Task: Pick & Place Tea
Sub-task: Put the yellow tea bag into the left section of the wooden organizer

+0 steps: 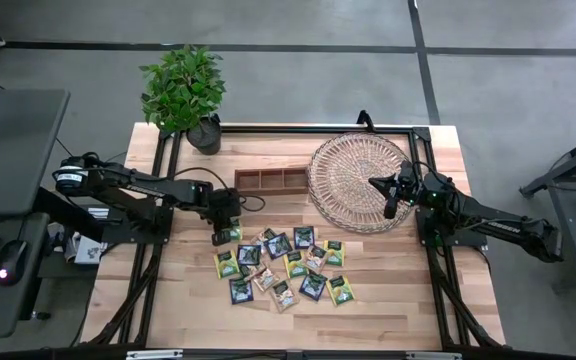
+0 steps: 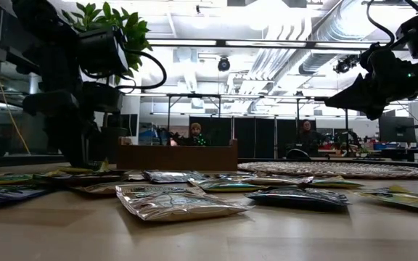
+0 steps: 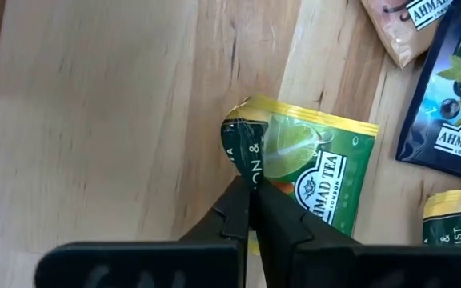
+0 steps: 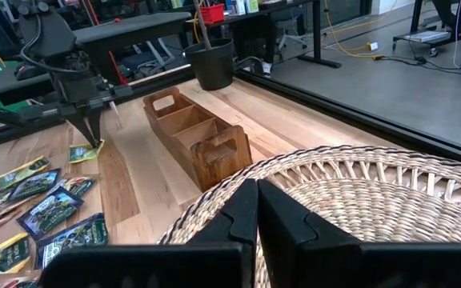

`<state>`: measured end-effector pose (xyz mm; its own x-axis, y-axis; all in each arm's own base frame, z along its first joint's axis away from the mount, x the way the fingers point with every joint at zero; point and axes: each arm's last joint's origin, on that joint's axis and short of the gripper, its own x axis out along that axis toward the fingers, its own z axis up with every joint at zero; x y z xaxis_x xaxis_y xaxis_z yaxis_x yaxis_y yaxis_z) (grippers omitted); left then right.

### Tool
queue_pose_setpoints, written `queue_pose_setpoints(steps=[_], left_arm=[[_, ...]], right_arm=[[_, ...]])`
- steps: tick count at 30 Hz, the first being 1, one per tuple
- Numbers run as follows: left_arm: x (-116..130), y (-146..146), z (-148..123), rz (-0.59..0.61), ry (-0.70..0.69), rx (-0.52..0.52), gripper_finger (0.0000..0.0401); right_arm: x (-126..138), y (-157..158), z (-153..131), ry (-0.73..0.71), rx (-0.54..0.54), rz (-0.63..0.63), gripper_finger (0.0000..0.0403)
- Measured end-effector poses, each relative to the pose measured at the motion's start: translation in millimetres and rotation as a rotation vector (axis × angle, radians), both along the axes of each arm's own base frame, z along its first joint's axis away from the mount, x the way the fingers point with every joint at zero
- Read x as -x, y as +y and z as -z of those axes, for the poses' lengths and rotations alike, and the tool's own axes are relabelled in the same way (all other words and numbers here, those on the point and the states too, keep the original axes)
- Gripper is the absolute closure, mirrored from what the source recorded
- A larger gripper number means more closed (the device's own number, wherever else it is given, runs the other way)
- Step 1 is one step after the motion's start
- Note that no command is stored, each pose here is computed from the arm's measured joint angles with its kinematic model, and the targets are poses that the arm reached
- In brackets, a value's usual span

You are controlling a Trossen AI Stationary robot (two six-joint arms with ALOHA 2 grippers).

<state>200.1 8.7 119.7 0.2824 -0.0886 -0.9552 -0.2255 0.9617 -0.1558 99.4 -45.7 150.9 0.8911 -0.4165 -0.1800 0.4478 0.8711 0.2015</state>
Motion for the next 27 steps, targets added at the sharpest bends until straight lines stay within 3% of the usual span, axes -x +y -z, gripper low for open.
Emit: queue_pose_setpoints(steps=[8,20,27], left_arm=[[-1.0,0.6,-3.5,-0.014,-0.001,-0.025,0.0400],[-2.1,3.3,-38.1,-0.046,-0.037,-0.114,0.0401],[-8.1,8.7,-71.5,-0.102,-0.143,-0.286,0.0401]], right_arm=[[0.0,0.0,0.1,0.000,0.000,0.000,0.0394],[0.0,0.0,0.1,0.001,0.000,0.000,0.0397],[0.0,0.0,0.1,0.000,0.000,0.000,0.0396]])
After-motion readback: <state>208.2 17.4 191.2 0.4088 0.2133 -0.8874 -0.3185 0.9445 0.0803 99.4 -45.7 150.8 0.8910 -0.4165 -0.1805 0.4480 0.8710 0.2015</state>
